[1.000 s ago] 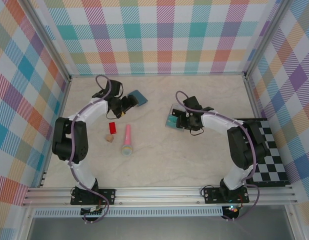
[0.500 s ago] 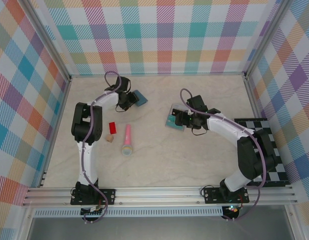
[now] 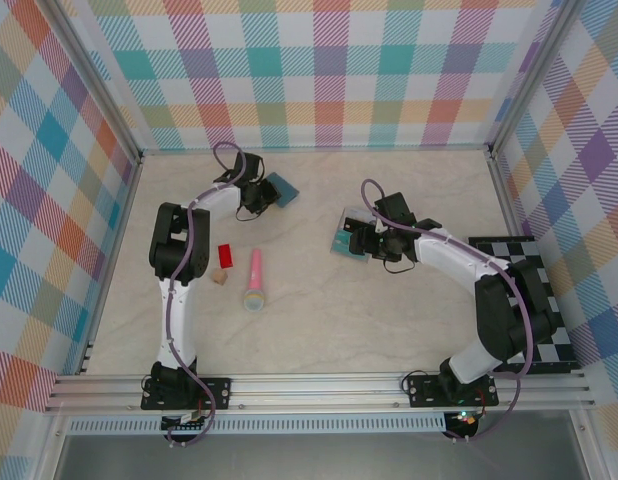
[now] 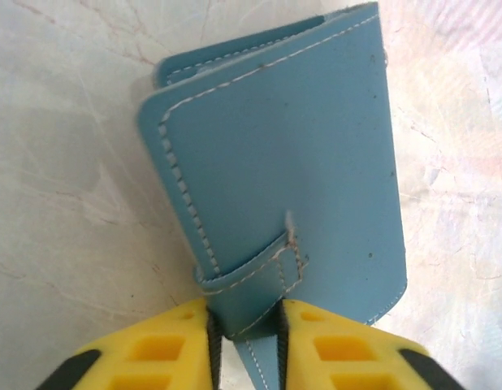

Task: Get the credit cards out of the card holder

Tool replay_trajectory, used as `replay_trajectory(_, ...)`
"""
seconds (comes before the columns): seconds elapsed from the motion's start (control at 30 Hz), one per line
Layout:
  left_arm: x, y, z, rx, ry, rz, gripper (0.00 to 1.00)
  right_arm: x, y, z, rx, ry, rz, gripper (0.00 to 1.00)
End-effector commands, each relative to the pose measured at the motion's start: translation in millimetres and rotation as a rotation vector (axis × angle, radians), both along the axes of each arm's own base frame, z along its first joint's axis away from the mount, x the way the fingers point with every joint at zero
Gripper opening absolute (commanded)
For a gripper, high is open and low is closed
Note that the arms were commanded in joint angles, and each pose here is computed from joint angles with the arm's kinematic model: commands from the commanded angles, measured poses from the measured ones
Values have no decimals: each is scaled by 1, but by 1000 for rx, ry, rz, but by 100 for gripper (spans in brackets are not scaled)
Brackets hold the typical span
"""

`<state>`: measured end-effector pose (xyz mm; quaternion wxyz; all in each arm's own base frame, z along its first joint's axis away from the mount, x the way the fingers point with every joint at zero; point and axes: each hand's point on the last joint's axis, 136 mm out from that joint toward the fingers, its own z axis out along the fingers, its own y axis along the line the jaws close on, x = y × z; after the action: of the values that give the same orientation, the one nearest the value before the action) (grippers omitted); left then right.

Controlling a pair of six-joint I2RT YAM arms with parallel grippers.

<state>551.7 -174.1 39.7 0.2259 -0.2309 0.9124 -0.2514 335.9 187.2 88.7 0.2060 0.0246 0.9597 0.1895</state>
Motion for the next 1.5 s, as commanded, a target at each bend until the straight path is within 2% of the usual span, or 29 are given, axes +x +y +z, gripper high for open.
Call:
replay_trajectory(0.0,-2,-3,-5,1,6,-12,16,-5,1,10,28,-2,-2,67)
replay_trajectory(0.17,-17,-3,-1,5,16,-50,0,-7,3,17,44,0,-7,67)
replay_trajectory(0.27,-39,-8,3,8,27,-121,0,-9,5,22,61,-2,-2,67)
replay_trajectory(0.57,-144,-20,14,73,121,-317,0,-10,26,35,136,0,34,67)
replay_trajectory(0.7,-182,-21,22,100,135,-346,0,-11,40,35,146,9,61,66)
replay_trajectory(0.83,-192,-15,38,89,104,-301,0,-12,55,33,147,21,82,66)
replay_trajectory(0.87,-191,-13,41,94,100,-282,3,-13,57,33,149,22,84,66)
replay_trajectory(1.0,-182,-6,41,104,122,-191,34,-12,72,34,168,21,104,66)
replay_trajectory(1.1,-170,-8,36,67,138,-110,46,-5,90,34,179,27,135,66)
replay_trajectory(1.17,-158,-11,35,22,133,-57,51,1,101,35,185,24,148,66)
replay_trajectory(1.23,-147,-12,34,-17,123,9,66,7,109,37,197,17,147,65)
replay_trajectory(1.33,-131,-16,33,-79,89,77,74,19,117,40,209,3,139,65)
replay_trajectory(1.47,-120,-16,24,-113,93,153,71,39,127,47,212,-14,132,62)
